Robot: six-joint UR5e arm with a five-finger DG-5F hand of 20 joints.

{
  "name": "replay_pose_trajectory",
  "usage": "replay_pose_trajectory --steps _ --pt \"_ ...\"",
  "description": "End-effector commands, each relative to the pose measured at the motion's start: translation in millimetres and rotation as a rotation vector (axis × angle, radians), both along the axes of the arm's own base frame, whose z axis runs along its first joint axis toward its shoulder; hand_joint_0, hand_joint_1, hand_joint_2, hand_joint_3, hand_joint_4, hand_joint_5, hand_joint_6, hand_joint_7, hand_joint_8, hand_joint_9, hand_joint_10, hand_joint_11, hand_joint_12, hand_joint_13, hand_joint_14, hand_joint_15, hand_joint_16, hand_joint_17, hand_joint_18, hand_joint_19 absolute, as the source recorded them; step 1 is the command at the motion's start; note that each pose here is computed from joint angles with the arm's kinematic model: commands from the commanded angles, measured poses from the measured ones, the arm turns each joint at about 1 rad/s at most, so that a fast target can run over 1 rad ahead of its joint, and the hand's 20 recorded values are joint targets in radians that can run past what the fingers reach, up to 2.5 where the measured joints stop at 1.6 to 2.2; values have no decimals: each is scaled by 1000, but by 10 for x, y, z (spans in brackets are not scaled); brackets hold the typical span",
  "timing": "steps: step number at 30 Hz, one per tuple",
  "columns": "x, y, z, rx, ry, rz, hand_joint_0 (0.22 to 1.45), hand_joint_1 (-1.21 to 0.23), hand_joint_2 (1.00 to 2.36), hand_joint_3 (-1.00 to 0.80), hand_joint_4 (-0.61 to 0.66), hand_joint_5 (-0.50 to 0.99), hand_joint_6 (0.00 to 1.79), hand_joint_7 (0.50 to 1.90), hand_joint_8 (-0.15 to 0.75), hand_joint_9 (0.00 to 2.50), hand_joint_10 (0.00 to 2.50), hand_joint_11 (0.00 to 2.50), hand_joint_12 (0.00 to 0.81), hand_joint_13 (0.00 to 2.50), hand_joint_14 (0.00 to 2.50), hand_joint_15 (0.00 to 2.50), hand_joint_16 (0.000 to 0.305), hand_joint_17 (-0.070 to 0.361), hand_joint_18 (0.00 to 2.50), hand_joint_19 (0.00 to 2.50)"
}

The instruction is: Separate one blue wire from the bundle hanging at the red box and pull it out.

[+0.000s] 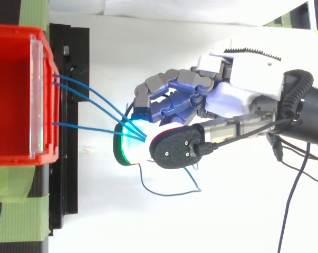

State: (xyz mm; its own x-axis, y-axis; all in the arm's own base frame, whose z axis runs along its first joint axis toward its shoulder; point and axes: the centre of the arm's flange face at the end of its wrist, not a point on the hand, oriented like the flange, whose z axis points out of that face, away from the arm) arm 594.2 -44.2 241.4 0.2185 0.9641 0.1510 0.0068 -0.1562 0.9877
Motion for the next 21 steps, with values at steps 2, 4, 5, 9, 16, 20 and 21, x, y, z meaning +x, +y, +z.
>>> replay_pose_trajectory --steps 2,4,5,9,16,20,21 --pt "-11 -3 -11 -2 11 0 630 -659 1027 -134 219 -206 844 1038 334 680 16 899 348 1101 156 1594 55 124 743 888" --pt "-11 -3 -11 -2 11 0 629 -660 1027 -131 215 -206 844 1032 331 681 15 903 355 1097 163 1602 55 125 745 887" --pt "-11 -3 -11 -2 11 0 629 -660 1027 -132 218 -206 844 1032 333 682 16 901 358 1089 181 1601 56 125 745 886" --pt "-11 -3 -11 -2 11 0 630 -662 1027 -140 218 -206 843 1035 331 690 13 896 346 1082 186 1596 56 125 748 895" --pt "-12 -4 -11 0 11 -2 632 -663 1026 -146 219 -205 841 1040 335 700 15 909 348 1093 97 1609 56 125 750 883" --pt "-12 -4 -11 1 11 -2 632 -665 1026 -142 217 -205 840 1035 333 722 15 937 345 1100 294 1558 55 124 764 898" --pt "-13 -4 -2 2 9 -2 633 -664 1026 -145 220 -205 840 1035 337 738 16 952 344 1094 375 1535 55 124 777 914"
